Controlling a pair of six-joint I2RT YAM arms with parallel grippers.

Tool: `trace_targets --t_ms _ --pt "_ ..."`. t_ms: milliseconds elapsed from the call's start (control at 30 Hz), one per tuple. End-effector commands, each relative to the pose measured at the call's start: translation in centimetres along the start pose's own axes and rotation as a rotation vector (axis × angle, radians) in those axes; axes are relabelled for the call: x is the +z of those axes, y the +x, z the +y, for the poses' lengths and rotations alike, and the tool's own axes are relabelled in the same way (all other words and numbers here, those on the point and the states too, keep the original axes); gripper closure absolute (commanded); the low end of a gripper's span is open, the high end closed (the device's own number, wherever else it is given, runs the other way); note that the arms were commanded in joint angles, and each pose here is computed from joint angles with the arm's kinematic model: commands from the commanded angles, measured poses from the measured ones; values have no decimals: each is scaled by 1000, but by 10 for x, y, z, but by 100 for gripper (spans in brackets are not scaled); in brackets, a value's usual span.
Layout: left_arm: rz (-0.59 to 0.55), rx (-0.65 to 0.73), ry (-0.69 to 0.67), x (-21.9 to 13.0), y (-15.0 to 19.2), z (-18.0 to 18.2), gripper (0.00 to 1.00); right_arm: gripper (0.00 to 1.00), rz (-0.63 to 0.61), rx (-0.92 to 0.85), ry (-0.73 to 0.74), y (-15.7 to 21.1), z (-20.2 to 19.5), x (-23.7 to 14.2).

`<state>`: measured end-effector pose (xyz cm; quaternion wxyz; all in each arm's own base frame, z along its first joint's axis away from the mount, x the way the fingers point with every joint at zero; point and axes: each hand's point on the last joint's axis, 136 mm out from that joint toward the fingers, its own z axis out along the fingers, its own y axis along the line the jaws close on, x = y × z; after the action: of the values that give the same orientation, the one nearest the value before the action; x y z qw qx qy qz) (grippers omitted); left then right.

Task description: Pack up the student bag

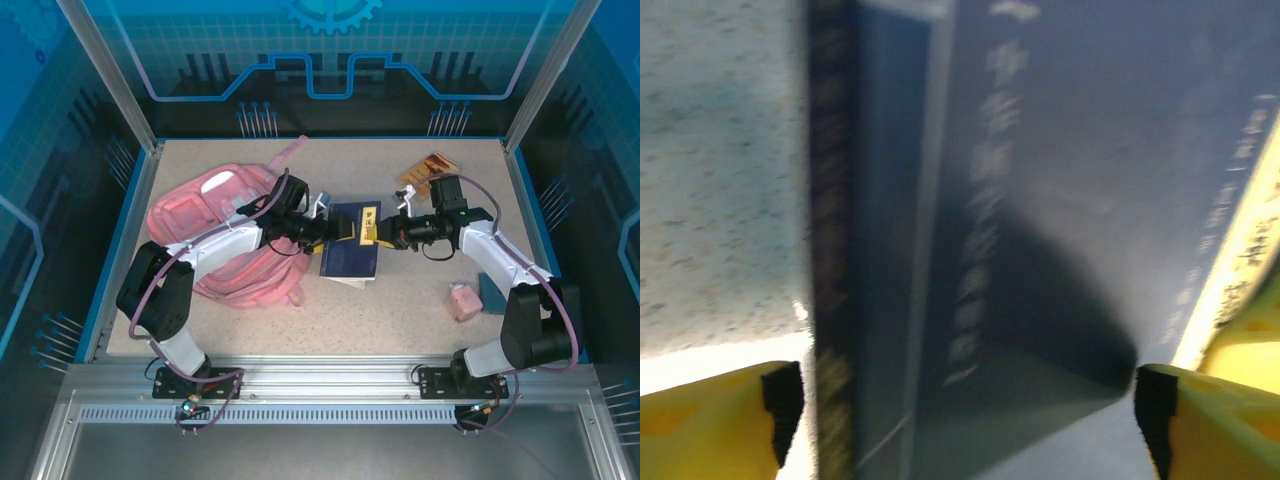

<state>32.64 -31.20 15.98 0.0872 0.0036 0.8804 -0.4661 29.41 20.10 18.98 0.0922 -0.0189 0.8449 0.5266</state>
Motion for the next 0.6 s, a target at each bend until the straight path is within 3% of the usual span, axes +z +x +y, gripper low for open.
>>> trace_targets --t_ms 0,100,167,233,367,567 --pt "0 19 123 -8 -5 -24 35 86 -20 -42 -51 -7 17 -11" --pt "-41 25 133 -20 -10 -27 65 76 -57 -13 1 -11 5 -16" --pt "-78 28 123 -30 -14 -28 77 60 -106 14 75 -16 -8 -22" --pt "-134 32 100 -40 -19 -27 82 36 -191 71 188 -22 -27 -33" --pt "-261 2 52 -64 -34 -26 85 17 -343 115 207 -28 -27 -47" --pt "-517 -53 26 -107 -67 -38 85 7 -388 210 44 -25 -5 -33"
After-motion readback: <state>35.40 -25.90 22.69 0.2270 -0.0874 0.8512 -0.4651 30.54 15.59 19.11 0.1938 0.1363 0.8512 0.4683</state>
